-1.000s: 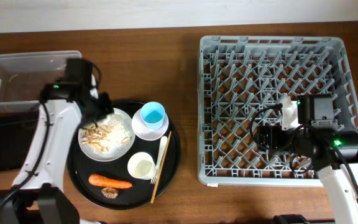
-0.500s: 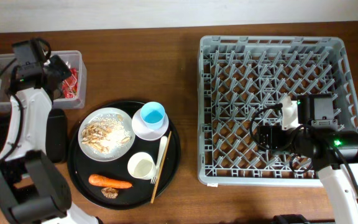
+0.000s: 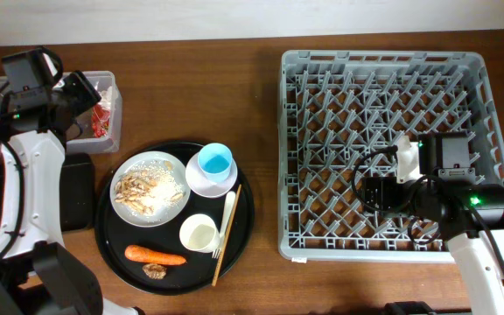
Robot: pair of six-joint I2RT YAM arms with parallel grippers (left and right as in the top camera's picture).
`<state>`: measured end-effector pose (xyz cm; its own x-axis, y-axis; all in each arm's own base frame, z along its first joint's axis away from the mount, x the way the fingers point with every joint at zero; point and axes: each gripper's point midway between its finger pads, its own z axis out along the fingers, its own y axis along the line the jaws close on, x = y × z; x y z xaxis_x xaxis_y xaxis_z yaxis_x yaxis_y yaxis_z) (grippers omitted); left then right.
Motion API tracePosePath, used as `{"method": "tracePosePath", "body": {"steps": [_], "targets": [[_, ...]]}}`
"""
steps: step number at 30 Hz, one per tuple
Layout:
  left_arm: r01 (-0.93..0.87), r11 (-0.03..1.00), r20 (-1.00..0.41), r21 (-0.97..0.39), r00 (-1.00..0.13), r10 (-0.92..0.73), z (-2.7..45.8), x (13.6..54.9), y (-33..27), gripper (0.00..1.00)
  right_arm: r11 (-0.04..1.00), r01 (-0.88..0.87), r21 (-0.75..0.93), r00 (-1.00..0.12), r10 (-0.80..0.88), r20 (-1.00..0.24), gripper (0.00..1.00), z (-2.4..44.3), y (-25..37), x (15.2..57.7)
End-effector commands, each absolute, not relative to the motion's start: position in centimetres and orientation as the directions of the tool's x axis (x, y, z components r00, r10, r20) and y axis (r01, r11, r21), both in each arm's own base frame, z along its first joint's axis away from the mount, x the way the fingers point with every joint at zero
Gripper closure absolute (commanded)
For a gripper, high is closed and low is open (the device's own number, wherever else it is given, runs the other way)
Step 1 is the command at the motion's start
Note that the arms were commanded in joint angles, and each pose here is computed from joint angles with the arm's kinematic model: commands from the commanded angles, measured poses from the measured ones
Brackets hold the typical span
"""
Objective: Sort waste into correct bins and load items into the dishwasher rack
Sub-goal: 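Grasp the blue cup with the left gripper and lift it toward the rack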
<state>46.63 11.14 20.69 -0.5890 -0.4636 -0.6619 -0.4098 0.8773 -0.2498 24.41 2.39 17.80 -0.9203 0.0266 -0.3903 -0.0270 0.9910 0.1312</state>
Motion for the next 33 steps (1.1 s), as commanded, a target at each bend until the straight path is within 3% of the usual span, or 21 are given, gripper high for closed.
{"method": "tracePosePath", "body": {"steps": [1,5,10,18,20,21,24,28,30,31,33], "targets": [[-0.289,0.898,-0.571,-0.333,-0.696,-0.436,20.1,45.7,5.9,0.36,0.991,-0.028,0.128,-0.913,0.027,-0.407,0.01,18.4,2.4,24.7],[-0.168,0.934,-0.391,-0.316,-0.874,-0.289,17.0,41.7,-3.5,0.36,0.991,-0.027,0.128,-0.913,0.027,-0.407,0.01,18.4,2.4,24.7],[-0.051,0.968,-0.271,-0.248,-0.955,-0.119,12.8,37.6,-9.8,0.36,0.991,-0.028,0.128,-0.913,0.027,-0.407,0.01,18.4,2.4,24.6],[-0.032,0.986,-0.146,-0.163,-0.988,-0.056,6.7,36.5,-11.1,0.41,0.991,-0.027,0.128,-0.915,0.027,-0.403,0.01,18.3,2.4,24.5],[-0.036,0.987,-0.123,-0.156,-0.991,-0.055,5.8,36.4,-11.0,0.75,0.991,-0.027,0.128,-0.915,0.027,-0.403,0.01,18.3,2.4,24.6],[-0.033,0.986,-0.144,-0.162,-0.988,-0.057,6.3,37.0,-11.1,0.99,0.991,-0.027,0.128,-0.915,0.027,-0.403,0.01,18.3,2.4,24.5],[-0.042,0.984,-0.18,-0.173,-0.981,-0.074,8.3,38.2,-10.8,1.0,0.991,-0.026,0.128,-0.917,0.027,-0.398,0.01,18.3,2.4,24.4],[-0.088,0.975,-0.215,-0.203,-0.968,-0.132,14.9,38.5,-8.8,1.0,0.991,-0.026,0.128,-0.916,0.027,-0.4,0.01,18.3,2.4,24.5],[0.002,0.937,-0.216,-0.349,-0.973,-0.079,17.6,37.8,-10.6,1.0,0.991,-0.026,0.128,-0.91,0.029,-0.413,0.01,18.4,2.4,24.9],[0.157,0.813,-0.238,-0.561,-0.971,0.023,19.9,36.9,-14.2,1.0,0.989,-0.012,0.148,-0.892,0.057,-0.449,0.01,18.9,2.6,25.8],[0.433,0.525,-0.391,-0.732,-0.899,0.196,23.6,34.8,-18.7,1.0,0.966,-0.105,0.236,-0.856,0.033,-0.516,0.01,20.1,4.6,27.4]]}}
